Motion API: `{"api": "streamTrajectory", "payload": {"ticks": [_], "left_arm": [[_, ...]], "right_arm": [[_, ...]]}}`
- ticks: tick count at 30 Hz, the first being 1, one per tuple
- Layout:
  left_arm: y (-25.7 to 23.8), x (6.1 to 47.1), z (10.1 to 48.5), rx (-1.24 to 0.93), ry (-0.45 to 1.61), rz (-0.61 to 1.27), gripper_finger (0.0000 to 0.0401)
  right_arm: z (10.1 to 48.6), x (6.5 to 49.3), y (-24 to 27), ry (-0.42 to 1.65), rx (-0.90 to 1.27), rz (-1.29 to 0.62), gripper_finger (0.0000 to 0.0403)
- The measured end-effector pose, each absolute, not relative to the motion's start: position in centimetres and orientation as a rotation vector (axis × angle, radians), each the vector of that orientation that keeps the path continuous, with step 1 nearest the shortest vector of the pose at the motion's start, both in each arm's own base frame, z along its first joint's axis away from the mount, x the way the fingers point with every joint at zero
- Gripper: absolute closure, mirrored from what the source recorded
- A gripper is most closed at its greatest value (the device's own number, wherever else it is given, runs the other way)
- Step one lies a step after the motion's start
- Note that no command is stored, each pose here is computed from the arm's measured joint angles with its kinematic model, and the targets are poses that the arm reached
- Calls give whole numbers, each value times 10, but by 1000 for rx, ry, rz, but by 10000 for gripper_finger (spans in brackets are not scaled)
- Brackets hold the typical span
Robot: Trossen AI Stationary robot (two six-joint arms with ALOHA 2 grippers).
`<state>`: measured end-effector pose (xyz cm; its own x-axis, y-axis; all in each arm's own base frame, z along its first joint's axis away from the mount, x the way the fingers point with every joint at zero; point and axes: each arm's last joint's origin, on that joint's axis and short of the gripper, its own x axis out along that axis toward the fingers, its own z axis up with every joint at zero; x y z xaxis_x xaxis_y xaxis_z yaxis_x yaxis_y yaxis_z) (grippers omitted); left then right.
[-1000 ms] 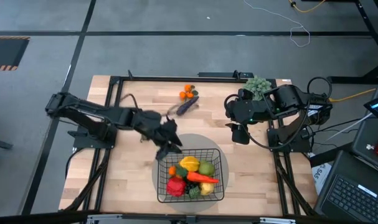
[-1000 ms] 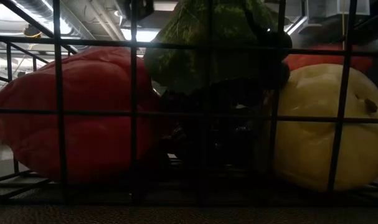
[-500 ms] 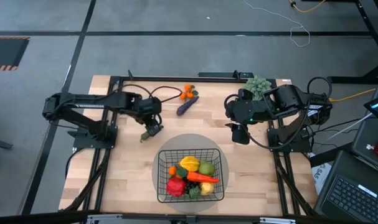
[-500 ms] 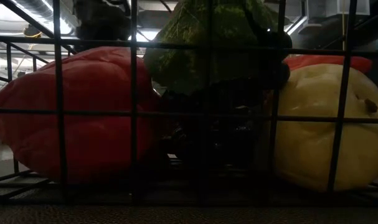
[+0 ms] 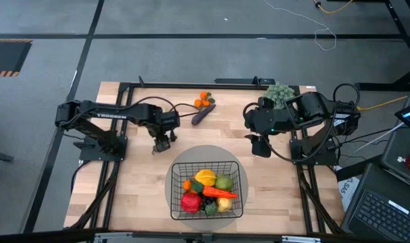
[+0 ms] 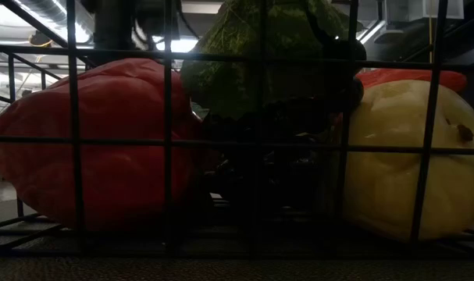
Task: Build produce basket
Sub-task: Put the green chili pepper into the black wire basket
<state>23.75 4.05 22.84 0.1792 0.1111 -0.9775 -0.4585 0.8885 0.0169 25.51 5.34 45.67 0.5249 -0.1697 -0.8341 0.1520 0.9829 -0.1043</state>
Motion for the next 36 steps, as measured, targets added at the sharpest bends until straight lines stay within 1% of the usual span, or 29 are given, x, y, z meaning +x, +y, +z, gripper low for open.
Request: {"api": "streamTrajectory", "payload": {"ticks": [6, 11, 20, 23, 31, 36], "left_arm": [[37, 227, 195, -423, 1373, 374, 231], [36, 222, 175, -452, 1346, 390, 231], [36, 224, 166, -460, 1342, 386, 231], [35, 227, 161, -493, 1360, 349, 231], [36, 238, 135, -517, 1432, 376, 230], [38, 240, 130, -482, 1451, 420, 231]], "right_arm": [[457, 255, 53, 1000, -19, -193, 148], [457, 255, 53, 1000, -19, -193, 148], [457, 255, 53, 1000, -20, -193, 148], [457, 255, 53, 1000, -19, -193, 148], [457, 255, 53, 1000, -19, -194, 148], [457, 255, 53, 1000, -19, -194, 148]]}}
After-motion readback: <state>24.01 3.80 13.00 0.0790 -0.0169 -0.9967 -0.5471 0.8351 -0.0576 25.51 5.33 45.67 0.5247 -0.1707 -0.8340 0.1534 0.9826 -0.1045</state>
